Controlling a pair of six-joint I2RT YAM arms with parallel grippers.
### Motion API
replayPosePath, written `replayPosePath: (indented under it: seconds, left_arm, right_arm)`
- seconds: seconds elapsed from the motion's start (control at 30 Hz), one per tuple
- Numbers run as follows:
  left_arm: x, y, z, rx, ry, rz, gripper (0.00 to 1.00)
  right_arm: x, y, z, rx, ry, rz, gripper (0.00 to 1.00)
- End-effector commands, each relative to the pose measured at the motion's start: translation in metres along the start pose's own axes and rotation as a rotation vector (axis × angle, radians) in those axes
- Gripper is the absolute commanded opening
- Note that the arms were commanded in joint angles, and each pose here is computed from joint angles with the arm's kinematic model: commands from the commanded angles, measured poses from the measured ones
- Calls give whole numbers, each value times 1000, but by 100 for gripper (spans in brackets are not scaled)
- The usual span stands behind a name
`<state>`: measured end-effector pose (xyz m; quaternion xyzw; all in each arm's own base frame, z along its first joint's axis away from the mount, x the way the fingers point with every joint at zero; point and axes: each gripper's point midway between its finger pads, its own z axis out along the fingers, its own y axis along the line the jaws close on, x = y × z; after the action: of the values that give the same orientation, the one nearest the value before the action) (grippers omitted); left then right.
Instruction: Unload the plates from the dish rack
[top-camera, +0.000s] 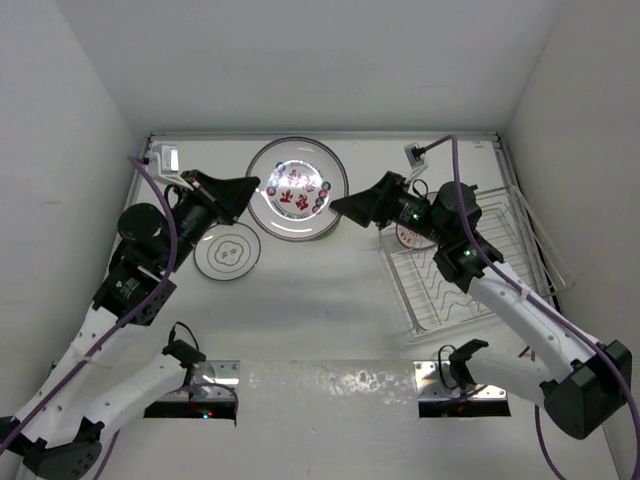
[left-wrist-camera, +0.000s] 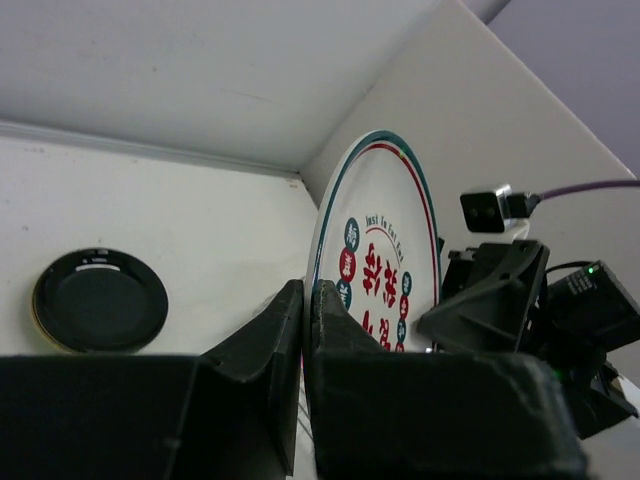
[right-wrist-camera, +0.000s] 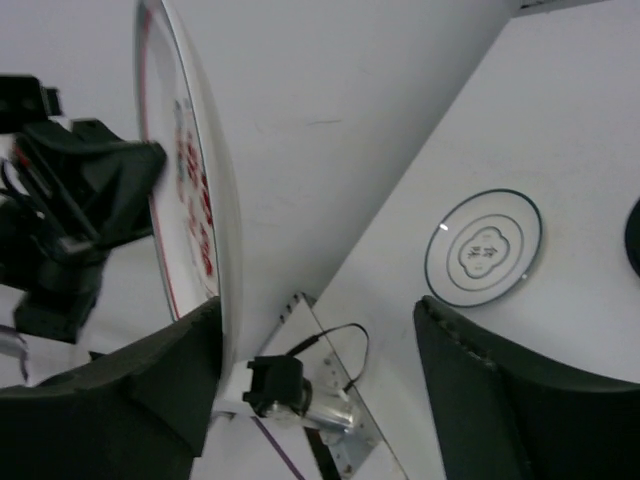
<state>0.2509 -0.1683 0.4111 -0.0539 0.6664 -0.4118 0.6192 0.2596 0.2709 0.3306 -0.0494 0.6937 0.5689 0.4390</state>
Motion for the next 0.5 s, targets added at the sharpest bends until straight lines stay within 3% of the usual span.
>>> replayPosePath:
  seconds: [0.0, 0.1, 0.2, 0.23, 0.27, 0.33, 0.4, 0.43, 0.47]
  left_arm:
    - [9, -6, 3, 50, 14, -59, 0]
    - [26, 6, 8, 29, 51, -63, 0]
    - [36, 18, 12, -4, 65, -61, 0]
    - [35, 23, 13, -31, 54, -57, 0]
    - [36, 26, 12, -49, 62, -43, 0]
    - [26, 42, 12, -144, 24, -16, 17]
    - [17, 54, 6, -239, 18, 29, 69]
    - [5, 70, 0, -339, -25, 58, 99]
    - [-2, 79, -14, -427, -12, 93, 100]
  right_arm:
    - [-17, 26, 4, -136, -61, 17, 70]
    - [-16, 24, 11, -153, -57, 42, 64]
    - [-12, 16, 17, -147, -47, 66, 33]
    - [-9, 11, 19, -134, -39, 77, 9]
    - [-7, 6, 20, -123, -36, 85, 0]
    - [1, -11, 22, -69, -29, 104, 0]
    - [7, -36, 24, 32, -31, 110, 0]
    - [9, -45, 25, 65, -36, 111, 0]
    - [10, -52, 25, 92, -38, 115, 0]
